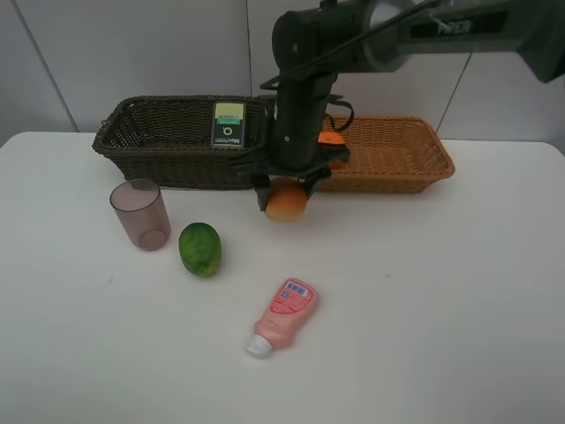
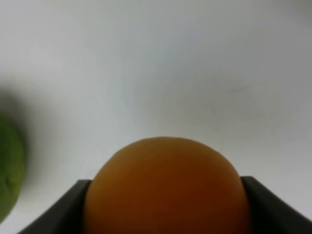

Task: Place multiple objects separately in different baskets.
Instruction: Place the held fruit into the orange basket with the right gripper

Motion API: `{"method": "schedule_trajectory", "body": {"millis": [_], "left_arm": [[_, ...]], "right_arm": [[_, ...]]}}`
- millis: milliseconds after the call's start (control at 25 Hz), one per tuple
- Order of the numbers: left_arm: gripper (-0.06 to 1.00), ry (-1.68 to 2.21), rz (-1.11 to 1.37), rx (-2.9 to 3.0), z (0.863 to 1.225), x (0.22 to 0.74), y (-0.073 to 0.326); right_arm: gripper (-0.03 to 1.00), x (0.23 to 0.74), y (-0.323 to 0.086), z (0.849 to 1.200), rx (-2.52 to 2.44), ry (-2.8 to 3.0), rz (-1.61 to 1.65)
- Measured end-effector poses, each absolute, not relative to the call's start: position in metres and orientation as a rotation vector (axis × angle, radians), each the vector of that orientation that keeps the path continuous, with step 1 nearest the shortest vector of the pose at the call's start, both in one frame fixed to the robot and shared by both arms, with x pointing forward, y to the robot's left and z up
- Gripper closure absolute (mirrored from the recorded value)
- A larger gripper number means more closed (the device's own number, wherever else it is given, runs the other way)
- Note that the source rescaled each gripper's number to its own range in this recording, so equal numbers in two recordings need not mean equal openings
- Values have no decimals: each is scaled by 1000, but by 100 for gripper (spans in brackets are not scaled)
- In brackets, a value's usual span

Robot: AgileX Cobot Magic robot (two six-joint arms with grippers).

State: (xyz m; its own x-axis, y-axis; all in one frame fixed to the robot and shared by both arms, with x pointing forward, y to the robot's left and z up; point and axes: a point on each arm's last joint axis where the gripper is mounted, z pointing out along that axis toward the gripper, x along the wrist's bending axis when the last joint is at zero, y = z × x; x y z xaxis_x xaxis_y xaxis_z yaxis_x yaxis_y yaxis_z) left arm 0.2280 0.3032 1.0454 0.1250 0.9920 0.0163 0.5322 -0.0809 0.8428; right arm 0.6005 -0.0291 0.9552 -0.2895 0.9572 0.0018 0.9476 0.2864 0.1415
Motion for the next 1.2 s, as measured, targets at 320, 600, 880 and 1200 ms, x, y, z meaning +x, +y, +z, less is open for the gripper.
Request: {"method": "schedule_trajectory", "body": {"millis": [320, 600, 880, 1200], "left_arm": [[-6, 1491, 835, 1706, 1045, 228, 303], [-6, 1491, 835, 1706, 1045, 228, 303], [-6, 1491, 835, 1706, 1045, 228, 303], [-6, 1491, 835, 1706, 1045, 228, 303]], "right_arm": [[97, 643, -113, 993, 1955, 2236, 242], [97, 676, -169, 998, 1980, 2039, 355], [97, 699, -195, 973, 2000, 1955, 409], [97, 711, -194, 937, 1999, 1964, 411]]}}
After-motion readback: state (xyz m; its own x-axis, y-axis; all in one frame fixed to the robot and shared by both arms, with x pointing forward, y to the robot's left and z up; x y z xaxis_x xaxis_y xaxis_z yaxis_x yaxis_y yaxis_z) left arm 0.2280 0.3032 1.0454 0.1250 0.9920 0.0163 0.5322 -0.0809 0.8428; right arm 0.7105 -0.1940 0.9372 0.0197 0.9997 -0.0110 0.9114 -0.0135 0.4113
